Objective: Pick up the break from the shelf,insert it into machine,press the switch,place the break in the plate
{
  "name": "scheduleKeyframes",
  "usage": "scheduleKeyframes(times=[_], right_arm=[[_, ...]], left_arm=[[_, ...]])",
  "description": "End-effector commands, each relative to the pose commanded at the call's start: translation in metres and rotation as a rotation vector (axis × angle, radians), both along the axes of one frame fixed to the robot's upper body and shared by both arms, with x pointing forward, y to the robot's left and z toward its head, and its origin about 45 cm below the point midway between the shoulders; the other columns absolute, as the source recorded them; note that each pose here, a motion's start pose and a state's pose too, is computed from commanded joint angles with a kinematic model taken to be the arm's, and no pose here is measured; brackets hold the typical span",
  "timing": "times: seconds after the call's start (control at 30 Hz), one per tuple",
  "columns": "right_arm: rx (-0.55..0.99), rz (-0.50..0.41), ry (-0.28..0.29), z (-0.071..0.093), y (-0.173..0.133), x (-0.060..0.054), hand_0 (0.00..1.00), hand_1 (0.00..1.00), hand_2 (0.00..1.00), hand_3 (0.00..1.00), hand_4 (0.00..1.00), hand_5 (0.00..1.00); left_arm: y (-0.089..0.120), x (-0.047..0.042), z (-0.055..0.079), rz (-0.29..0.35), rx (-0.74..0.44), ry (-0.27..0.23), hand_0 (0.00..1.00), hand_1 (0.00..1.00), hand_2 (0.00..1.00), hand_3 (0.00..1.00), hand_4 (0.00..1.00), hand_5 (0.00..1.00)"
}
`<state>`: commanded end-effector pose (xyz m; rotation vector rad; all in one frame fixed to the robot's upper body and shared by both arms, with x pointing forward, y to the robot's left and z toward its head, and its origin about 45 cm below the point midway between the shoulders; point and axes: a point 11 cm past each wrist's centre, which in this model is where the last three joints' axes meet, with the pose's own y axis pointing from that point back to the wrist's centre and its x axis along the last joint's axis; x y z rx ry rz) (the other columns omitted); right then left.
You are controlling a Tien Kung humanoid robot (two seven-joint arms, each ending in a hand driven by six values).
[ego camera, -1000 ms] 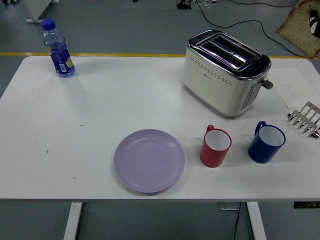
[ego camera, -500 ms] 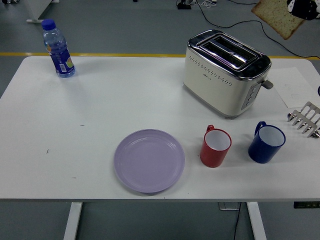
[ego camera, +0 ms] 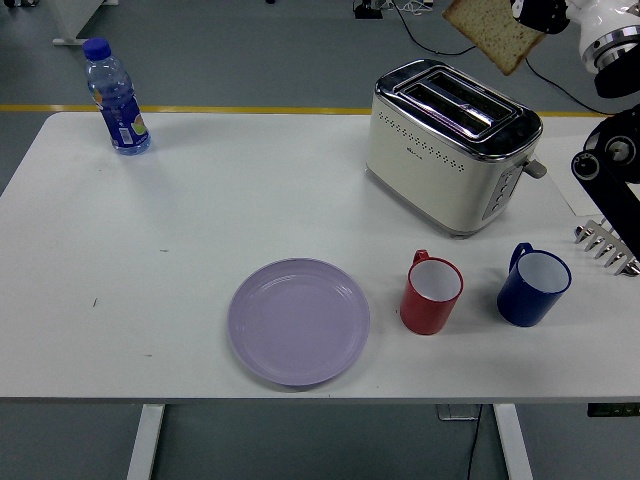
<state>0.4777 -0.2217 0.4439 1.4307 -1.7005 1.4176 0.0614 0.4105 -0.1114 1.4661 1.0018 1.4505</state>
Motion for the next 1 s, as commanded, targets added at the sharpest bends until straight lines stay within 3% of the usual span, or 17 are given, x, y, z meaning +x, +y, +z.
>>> scheduleKeyframes(times=[0.5, 1.0], right_arm=[[-0.014, -0.03, 0.103, -0.021, 0.024, 0.026, 0.149, 0.232, 0.352, 0.468, 0.43, 0.002], [-0.051, -0.063, 0.163, -0.042, 0.029, 0.036, 0.143, 0.226, 0.35, 0.465, 0.433, 0.002]], left_arm=[[0.001, 0.0022, 0.001, -0.001, 0.002, -0.003, 0.688, 0.695, 0.682, 0.57, 0.291, 0.823], [0.002, 0.0022, 0.001, 0.0, 0.005, -0.002, 0.689, 0.696, 0.681, 0.568, 0.29, 0.823]])
